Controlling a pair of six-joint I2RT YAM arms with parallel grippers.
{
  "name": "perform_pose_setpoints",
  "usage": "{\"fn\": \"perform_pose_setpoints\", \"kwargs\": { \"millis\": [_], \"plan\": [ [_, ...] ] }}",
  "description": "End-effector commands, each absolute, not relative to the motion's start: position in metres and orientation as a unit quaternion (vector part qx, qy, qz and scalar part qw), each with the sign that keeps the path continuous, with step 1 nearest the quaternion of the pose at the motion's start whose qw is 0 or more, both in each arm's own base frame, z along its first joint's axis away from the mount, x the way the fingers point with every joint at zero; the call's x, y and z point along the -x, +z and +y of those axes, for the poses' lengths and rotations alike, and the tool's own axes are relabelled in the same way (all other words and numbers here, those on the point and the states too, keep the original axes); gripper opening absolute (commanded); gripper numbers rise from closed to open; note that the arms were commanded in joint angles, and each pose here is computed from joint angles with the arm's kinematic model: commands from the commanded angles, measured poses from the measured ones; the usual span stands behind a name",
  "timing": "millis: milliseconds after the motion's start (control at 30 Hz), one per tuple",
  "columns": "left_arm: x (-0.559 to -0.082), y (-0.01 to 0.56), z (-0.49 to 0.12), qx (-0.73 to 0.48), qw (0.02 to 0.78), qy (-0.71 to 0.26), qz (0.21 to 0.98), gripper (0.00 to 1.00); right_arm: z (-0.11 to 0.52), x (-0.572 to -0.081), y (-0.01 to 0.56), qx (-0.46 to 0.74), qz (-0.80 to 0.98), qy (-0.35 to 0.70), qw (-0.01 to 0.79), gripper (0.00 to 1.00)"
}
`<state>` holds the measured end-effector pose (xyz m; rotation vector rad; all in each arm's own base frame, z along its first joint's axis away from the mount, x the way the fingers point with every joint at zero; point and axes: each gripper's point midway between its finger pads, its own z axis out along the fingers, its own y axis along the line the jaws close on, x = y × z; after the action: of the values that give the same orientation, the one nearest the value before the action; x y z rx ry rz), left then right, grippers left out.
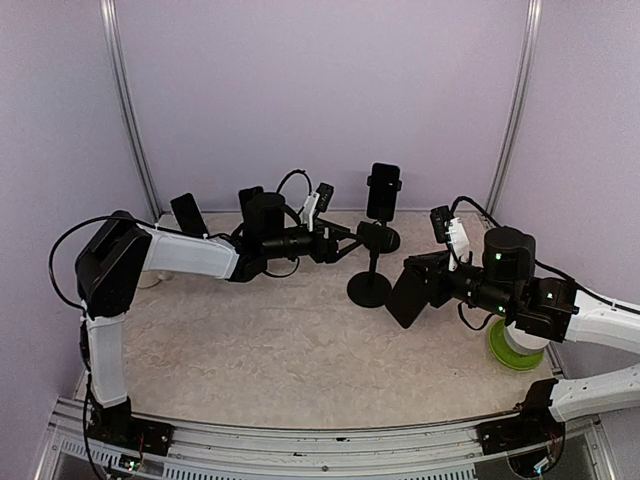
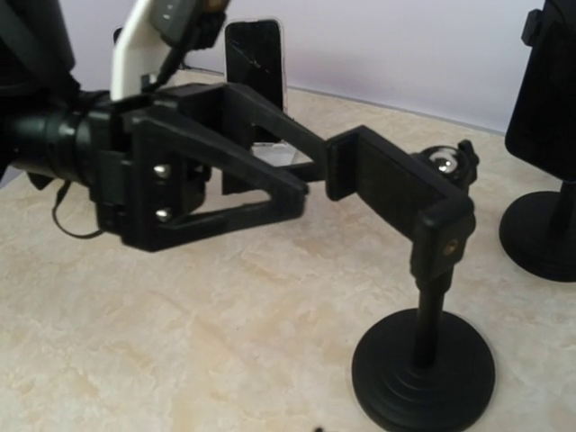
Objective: Place the phone on the phone stand
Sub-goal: Move the phone stand to the center of the board.
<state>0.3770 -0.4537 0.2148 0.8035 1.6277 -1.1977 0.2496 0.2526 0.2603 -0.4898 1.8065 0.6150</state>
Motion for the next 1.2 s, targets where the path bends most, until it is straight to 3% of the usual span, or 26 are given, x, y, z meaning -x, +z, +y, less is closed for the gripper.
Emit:
{"fn": "perform_pose_setpoints", "kwargs": {
  "millis": [0, 933, 1167],
  "plan": [
    [-0.389, 0.215, -0.459, -0.324, 0.471, -0.486, 0.661, 0.65, 0.251, -0.253, 0.277, 0.191, 0.746, 0.276, 0.575, 0.0],
    [-0.364, 0.234, -0.465, -0.375, 0.427, -0.597, 0.566, 0.47, 0.255, -0.249, 0.268, 0.195, 0.743, 0.292, 0.569, 0.0],
    [-0.36, 0.238, -0.463, -0.373, 0.42, -0.61, 0.559, 0.32, 0.256, -0.249, 0.269, 0.195, 0.742, 0.294, 0.57, 0.0]
  ]
}}
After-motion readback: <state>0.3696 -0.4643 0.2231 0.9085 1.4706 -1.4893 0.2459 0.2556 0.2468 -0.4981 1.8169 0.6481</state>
